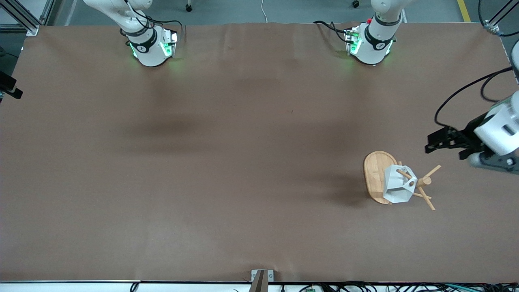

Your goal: Hang cup on rack

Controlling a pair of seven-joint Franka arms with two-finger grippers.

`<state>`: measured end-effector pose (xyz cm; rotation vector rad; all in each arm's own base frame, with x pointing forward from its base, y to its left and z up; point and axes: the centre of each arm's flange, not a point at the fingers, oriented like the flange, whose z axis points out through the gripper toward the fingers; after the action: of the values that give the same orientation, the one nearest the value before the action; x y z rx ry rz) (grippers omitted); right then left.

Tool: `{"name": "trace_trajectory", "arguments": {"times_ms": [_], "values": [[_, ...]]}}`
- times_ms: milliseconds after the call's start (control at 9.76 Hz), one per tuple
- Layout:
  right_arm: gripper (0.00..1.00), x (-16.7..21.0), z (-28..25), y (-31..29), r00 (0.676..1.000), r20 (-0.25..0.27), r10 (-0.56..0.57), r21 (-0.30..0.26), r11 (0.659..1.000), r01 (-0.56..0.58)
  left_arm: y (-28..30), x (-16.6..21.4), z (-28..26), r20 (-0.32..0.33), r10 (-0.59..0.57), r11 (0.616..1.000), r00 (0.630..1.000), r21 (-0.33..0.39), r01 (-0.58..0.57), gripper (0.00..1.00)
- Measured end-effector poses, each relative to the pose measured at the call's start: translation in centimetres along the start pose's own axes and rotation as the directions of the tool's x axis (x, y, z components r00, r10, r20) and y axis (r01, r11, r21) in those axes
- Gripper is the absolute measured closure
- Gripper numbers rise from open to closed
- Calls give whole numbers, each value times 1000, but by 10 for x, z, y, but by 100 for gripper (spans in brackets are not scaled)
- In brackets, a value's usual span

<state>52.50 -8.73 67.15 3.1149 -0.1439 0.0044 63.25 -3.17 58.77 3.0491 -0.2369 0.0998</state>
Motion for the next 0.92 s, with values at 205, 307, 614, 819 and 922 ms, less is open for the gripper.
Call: {"name": "trace_trajectory", "arguments": {"times_ms": [205,307,614,819,922], "values": [[0,0,0,1,1000,2,1,0,1000,-1,7,-12,-29,-14,-4,999,1000,32,4,0],[0,0,0,1,1000,3,1,0,1000,-1,14,-18,-44,-35,-13,999,999,51,15,0],[0,0,0,1,1000,4,2,0,1000,-2,27,-32,-75,-80,-41,994,996,101,49,0],[0,0,0,1,1000,4,2,0,1000,-2,20,-38,-83,-81,-67,987,994,138,78,0],[0,0,0,1,1000,4,2,0,1000,-2,24,-45,-87,-66,-72,985,995,152,81,0]]}}
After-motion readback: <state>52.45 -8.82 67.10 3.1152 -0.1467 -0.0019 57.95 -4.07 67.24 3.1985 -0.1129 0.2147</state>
